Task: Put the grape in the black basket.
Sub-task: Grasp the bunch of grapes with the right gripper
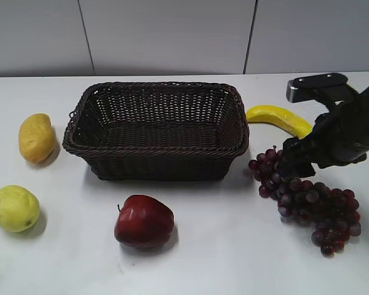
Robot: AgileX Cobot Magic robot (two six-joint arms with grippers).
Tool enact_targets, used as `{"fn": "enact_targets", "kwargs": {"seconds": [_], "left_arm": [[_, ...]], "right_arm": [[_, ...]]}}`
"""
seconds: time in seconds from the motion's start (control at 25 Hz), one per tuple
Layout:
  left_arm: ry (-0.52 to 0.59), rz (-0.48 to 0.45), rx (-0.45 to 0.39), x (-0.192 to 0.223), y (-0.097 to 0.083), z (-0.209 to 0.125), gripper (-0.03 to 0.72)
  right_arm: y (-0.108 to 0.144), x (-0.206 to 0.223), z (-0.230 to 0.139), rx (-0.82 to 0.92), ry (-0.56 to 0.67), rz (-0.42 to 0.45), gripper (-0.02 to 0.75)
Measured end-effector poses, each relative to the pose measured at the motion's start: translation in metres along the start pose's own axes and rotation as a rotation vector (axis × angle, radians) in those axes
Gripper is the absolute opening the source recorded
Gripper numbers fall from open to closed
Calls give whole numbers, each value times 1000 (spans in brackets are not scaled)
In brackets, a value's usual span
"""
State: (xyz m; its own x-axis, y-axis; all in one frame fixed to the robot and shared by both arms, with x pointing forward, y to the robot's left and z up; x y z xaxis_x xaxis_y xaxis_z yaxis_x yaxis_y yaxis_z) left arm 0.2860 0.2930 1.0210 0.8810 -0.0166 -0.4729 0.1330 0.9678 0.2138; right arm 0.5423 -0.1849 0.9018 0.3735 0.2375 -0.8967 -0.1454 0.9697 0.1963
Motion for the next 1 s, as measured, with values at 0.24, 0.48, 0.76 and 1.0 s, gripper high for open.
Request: {"fn": "enact_targets", "kwargs": {"seconds": [0.24, 0.48, 0.76, 1.0], "left_arm": [[0, 0, 0, 0, 0, 0, 235], [0, 0, 0, 0, 0, 0, 235], [0, 0, 0, 0, 0, 0, 235], [0, 0, 0, 0, 0, 0, 235]], "right_arm": [[-7, 49, 2, 9, 94, -29, 641], [-9, 72, -1, 16, 147, -37, 585], [-6, 70, -2, 18, 181, -30, 291], [-1, 45, 5, -7, 156, -19, 290]]}}
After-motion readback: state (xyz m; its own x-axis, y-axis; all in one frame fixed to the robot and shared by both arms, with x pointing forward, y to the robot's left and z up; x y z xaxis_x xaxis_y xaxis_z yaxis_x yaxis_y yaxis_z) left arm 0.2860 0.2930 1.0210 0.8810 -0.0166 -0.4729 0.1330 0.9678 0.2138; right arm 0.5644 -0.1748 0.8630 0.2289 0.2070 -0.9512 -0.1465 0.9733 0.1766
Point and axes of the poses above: a point on each arm's last joint axis where the gripper is mounted, x pointing out along that axis toward the gripper, y along the wrist's bending axis when the last joint is at zero, z = x × y, the point moved 6 cm from there along x, pointing out along that axis toward the gripper, and after that the axes turned 11 degrees about x, right-handed, at the moved point
